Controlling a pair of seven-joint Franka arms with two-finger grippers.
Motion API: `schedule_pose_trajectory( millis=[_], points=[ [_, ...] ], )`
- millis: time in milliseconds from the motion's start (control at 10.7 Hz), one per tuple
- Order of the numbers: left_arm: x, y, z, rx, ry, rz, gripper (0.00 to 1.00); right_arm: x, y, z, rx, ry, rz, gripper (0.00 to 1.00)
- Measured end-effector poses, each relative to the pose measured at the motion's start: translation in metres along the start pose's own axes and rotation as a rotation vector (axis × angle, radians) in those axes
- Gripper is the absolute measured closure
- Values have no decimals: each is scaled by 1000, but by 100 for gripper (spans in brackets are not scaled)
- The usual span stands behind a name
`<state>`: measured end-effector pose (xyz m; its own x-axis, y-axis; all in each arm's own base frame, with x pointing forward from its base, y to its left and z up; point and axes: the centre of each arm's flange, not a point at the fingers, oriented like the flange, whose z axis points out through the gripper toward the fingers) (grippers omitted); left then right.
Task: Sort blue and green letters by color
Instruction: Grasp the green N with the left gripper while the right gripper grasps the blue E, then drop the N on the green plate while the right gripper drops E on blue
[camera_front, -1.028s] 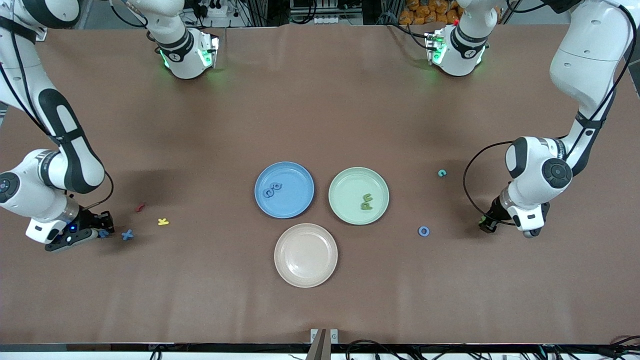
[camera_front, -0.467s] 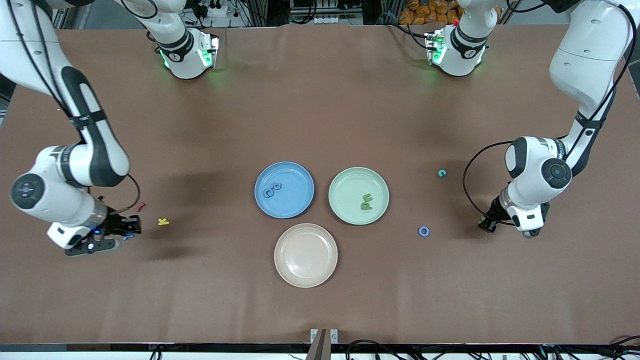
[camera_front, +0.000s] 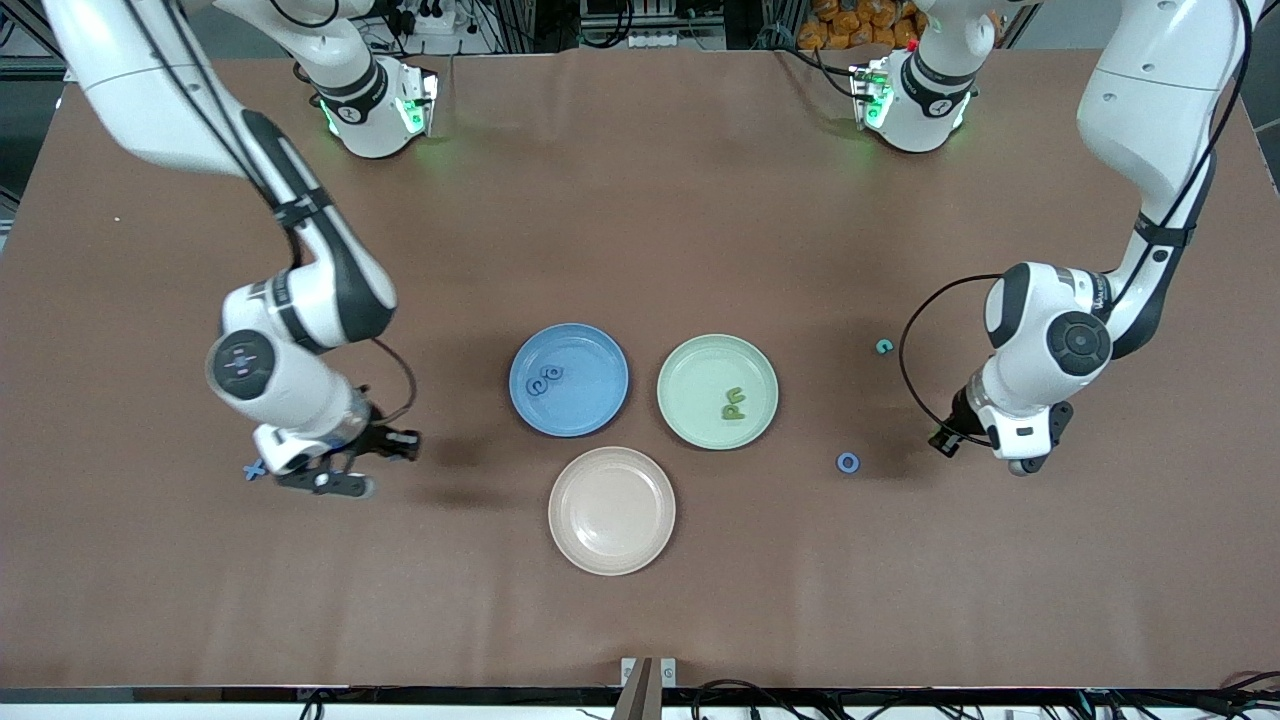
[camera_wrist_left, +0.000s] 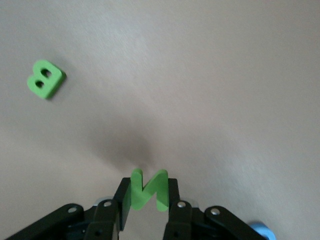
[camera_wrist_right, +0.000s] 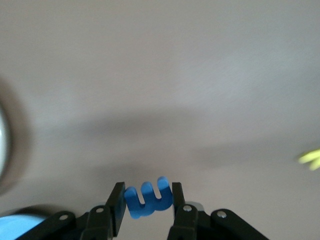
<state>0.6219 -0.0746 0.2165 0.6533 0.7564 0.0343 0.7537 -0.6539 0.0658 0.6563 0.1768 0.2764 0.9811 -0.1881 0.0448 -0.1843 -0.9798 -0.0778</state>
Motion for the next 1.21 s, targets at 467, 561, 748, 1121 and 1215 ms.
schedule_pose_trajectory(
  millis=[467, 561, 748, 1121, 1215],
  points=[
    [-127, 88, -48, -25, 0, -16, 67, -94, -131, 37, -23, -72, 130, 58],
    [-161, 104, -53, -38, -16, -37, 67, -112, -148, 48, -38, -85, 137, 58],
    [-215, 126, -59, -58, -51, -76, 67, -138, -169, 65, -71, -93, 155, 58],
    [-261, 145, -46, -52, -75, -135, 67, -99, -128, 50, -121, -99, 213, 15],
    [-264, 146, -38, -42, -79, -143, 63, -77, -104, 33, -119, -91, 217, 1]
  ],
)
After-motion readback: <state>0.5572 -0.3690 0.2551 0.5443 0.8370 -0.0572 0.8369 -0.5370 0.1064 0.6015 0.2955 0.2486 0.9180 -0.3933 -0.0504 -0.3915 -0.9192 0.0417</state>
